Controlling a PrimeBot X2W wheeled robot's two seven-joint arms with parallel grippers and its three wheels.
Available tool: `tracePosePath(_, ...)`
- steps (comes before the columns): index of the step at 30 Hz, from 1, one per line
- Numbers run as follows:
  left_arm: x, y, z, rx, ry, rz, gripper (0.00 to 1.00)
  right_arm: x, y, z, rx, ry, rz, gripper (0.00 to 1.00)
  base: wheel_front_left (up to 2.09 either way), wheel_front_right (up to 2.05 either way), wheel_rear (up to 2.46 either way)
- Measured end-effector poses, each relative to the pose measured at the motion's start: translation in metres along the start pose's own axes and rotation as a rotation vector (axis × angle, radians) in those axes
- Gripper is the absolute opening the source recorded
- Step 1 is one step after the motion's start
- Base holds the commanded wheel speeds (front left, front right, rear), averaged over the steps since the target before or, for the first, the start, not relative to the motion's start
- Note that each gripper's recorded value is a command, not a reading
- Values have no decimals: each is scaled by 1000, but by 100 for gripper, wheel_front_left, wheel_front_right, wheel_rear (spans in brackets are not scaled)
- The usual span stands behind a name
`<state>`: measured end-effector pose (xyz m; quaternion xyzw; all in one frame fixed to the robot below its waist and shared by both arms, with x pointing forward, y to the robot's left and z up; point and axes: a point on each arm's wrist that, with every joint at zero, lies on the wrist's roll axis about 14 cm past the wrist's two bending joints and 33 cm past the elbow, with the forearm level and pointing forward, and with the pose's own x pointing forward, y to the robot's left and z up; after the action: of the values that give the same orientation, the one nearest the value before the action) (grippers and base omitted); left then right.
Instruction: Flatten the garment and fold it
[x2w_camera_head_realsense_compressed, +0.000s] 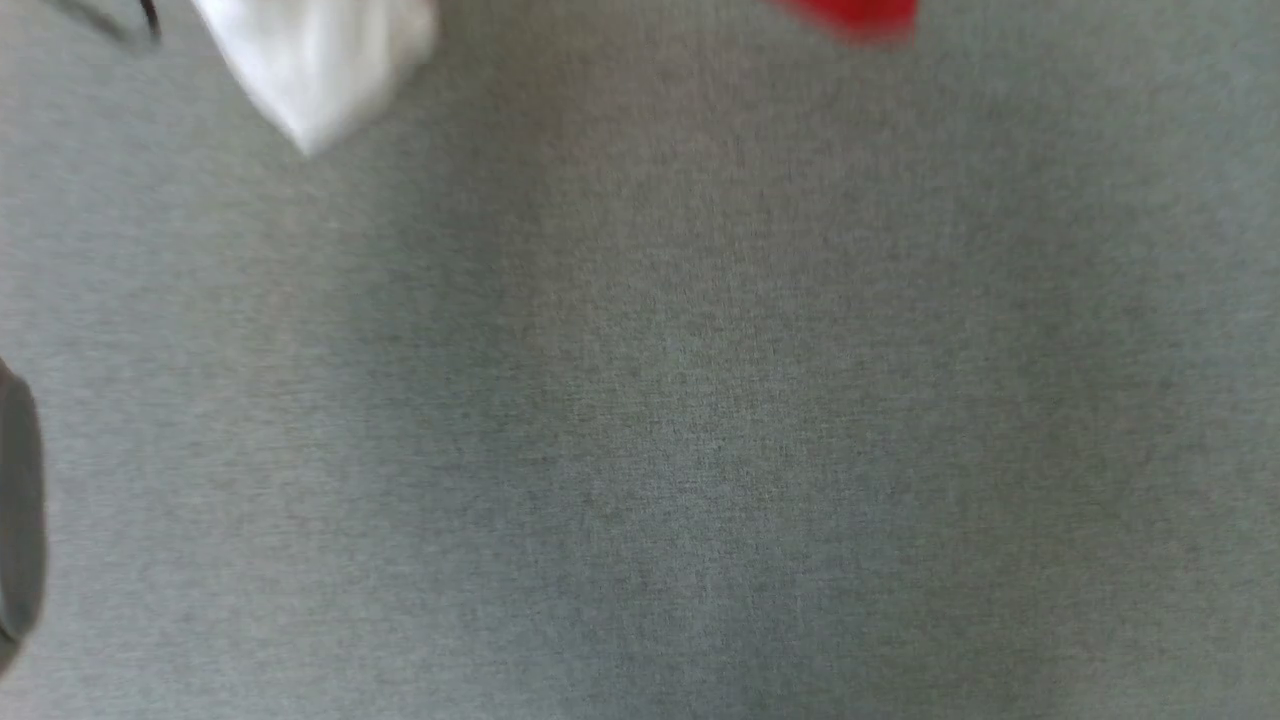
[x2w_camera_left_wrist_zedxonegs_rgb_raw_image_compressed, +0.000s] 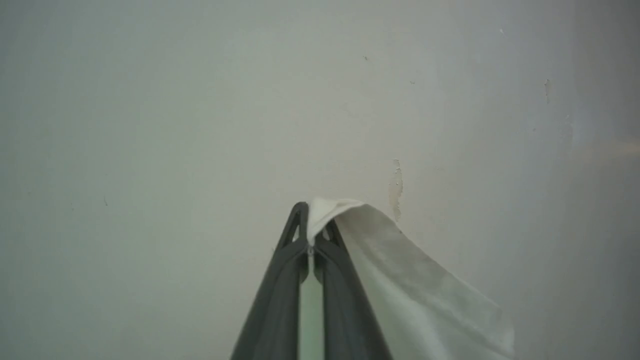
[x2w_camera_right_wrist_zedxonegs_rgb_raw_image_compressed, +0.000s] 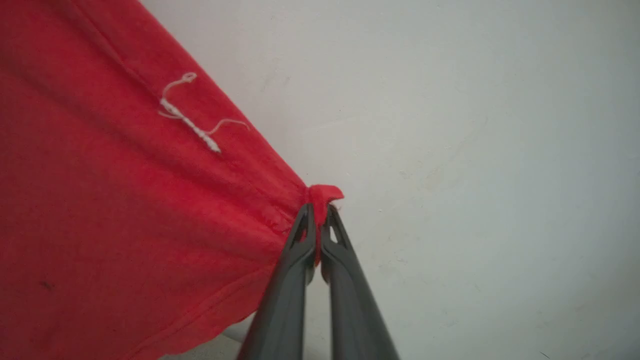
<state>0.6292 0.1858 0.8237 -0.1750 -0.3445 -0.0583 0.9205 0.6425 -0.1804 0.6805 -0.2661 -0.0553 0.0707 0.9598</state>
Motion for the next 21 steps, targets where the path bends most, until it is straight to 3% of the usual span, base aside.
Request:
tracePosePath(5,17,11,-2,2,-117,14,0,27,-7,-4,3,-35,-50,0,0,0,0)
tracePosePath(10,15,25,-25,-1,-83,19,0,35,-4,-14,12,-47,-61,0,0,0,0)
tracePosePath(15,-25,57,-87,60,128,58,0,29,20,-46,34,14,-4,0,0,0,0)
tracePosePath(21,-122,100,-163,175,477,107,0,-2,71,-106,123,164,114,0,0,0,0)
